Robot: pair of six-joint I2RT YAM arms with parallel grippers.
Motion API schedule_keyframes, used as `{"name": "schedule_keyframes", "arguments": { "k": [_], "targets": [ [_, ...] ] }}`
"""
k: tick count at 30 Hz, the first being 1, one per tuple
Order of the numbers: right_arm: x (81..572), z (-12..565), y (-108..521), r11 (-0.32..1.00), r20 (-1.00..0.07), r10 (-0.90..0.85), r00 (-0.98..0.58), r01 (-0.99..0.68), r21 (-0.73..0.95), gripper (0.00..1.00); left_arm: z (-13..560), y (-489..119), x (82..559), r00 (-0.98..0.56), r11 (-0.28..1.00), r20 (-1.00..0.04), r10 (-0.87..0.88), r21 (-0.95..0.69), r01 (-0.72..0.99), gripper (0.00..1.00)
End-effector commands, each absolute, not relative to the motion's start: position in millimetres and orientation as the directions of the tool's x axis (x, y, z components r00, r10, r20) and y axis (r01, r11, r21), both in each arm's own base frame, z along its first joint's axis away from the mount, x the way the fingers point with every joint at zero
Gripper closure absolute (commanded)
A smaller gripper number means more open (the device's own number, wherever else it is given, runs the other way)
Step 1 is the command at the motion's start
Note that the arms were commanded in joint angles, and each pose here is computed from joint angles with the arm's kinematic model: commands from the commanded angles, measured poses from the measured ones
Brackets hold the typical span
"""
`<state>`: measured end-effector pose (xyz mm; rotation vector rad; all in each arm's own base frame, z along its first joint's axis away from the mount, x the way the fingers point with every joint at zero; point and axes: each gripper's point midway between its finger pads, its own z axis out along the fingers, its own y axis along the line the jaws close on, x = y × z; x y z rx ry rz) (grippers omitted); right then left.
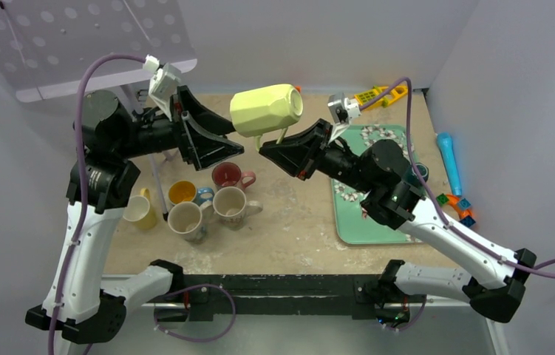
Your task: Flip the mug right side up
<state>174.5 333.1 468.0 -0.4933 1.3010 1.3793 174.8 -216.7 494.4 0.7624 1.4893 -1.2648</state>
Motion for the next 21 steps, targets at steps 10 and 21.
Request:
{"name": "schedule_keyframes", "arguments": {
  "k": [10,21],
  "targets": [
    [162,529,346,0.081,-0.824,0.525,-0.214,-0.951,0.298,1.0,502,-228,162,-0.446,0.09,-0.875,-0.187,-0.467,0.88,0.62],
    [231,453,336,0.477,-0.897,0.394,-0.2,-0.79,0.386,0.21,425,-163,230,-0.305,0.714,-0.952,-0.007,-0.219,0.665,1.0]
  ]
}}
